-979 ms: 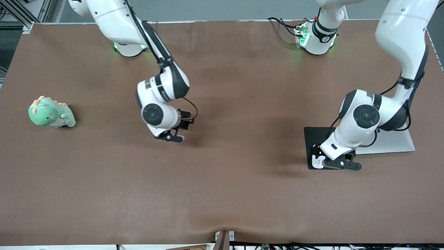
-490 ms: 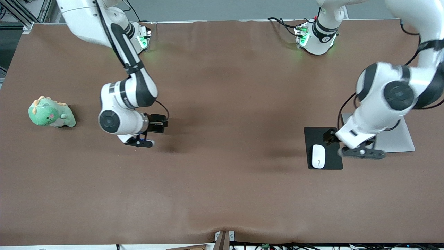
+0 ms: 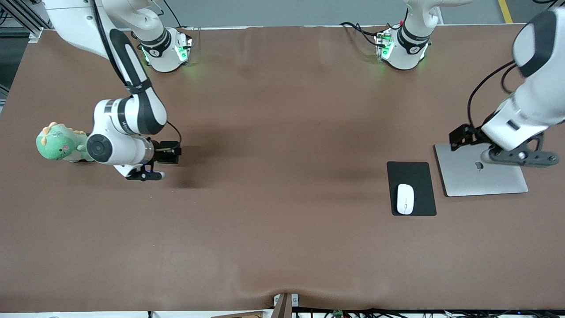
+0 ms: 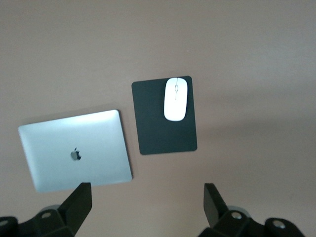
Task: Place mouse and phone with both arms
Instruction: 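Release the mouse and raise the left gripper while the right gripper carries the phone, then lower the phone beside the green plush with the right gripper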
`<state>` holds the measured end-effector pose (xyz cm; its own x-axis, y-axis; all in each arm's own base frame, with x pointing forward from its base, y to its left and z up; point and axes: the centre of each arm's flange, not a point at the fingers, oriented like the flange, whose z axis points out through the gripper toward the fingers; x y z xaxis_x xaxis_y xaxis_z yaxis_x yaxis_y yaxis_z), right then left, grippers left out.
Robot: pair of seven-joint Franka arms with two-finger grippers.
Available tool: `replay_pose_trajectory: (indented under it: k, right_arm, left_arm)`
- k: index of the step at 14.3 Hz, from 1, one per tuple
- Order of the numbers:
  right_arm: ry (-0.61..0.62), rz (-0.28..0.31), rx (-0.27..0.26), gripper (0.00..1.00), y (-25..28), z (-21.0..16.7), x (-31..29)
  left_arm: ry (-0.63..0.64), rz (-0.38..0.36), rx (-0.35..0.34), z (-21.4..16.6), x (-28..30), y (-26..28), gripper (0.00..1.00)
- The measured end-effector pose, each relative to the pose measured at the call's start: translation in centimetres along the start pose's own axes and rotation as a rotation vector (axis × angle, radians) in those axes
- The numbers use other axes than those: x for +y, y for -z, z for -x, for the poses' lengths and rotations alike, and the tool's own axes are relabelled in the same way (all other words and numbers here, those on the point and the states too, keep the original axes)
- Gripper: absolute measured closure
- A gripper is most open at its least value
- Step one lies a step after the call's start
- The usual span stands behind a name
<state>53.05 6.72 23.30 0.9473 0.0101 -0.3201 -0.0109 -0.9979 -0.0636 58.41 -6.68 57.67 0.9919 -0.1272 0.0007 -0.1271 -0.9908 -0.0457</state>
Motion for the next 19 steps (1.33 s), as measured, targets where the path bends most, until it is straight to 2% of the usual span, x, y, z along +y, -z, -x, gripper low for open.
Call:
replay_pose_trajectory:
  k: [5, 7, 10, 19]
  right_arm:
    - [0.055, 0.007, 0.010, 0.20, -2.0, 1.1, 6.4]
    - [0.089, 0.001, 0.025, 0.20, -2.7, 1.6, 9.6]
    - [0.108, -0.009, 0.023, 0.20, -3.8, 2.6, 13.0]
    - [0.119, 0.022, 0.048, 0.20, -6.4, 4.0, 14.7]
  left_arm:
    - [0.022, -0.007, -0.032, 3.6, -0.9, 6.7, 0.00]
    - [0.022, 0.002, -0.045, 4.6, -0.8, 7.2, 0.00]
    - [0.043, 0.053, -0.066, 5.5, -1.3, 7.5, 0.00]
    - [0.061, 0.068, -0.080, 5.8, -2.1, 7.2, 0.00]
